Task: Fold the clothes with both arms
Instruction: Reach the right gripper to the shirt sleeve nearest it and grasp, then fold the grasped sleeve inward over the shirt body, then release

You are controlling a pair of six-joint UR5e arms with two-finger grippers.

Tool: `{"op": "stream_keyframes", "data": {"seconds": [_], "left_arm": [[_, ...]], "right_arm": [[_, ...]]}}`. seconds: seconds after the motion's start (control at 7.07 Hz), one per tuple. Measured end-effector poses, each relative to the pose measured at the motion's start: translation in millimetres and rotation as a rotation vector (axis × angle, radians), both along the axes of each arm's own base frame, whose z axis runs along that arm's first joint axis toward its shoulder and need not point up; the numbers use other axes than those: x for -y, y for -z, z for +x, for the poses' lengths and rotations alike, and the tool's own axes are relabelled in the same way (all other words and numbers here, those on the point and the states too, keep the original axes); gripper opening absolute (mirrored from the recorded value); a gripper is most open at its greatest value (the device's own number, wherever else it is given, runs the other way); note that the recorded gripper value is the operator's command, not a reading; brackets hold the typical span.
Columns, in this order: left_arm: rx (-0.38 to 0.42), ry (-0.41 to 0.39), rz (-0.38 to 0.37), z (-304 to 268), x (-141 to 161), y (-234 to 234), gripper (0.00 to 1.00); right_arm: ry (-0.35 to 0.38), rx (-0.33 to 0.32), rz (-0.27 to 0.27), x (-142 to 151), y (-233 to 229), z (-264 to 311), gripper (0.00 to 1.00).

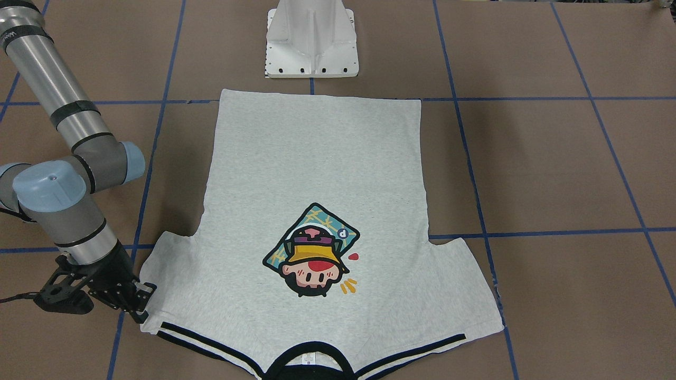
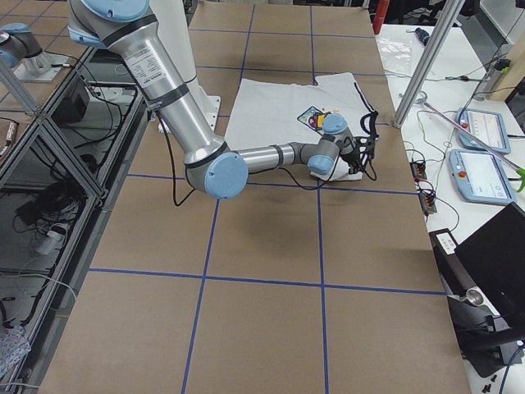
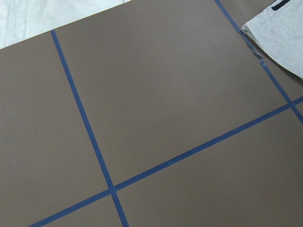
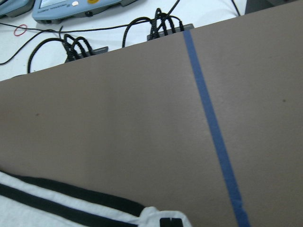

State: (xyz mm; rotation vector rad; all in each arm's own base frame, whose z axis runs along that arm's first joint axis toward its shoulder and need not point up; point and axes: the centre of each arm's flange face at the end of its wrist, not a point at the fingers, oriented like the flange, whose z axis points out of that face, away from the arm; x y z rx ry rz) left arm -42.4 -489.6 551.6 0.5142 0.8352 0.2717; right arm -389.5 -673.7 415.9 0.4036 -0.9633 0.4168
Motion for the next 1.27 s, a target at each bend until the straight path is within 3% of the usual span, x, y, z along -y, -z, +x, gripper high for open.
{"op": "stream_keyframes", "data": {"seconds": [0.14,0.42,1.13,1.27], "left_arm": [[-0.001,0.0,0.0,0,0,0,1.0],[-0.002,-0.001,0.001,0,0,1,1.0],[-0.004,0.0,0.011,0,-1,7,1.0],[-0.004,0.0,0.011,0,-1,7,1.0]], "right_arm": [[-0.003,0.028,-0.03,0,36,-27,0.0],[-0.027,-0.006,-0.052,1,88,-86,0.0],[-0.066,-0.091,-0.085,31,100,-128,0.0],[-0.075,-0.102,-0.086,35,96,-125,0.48]]}}
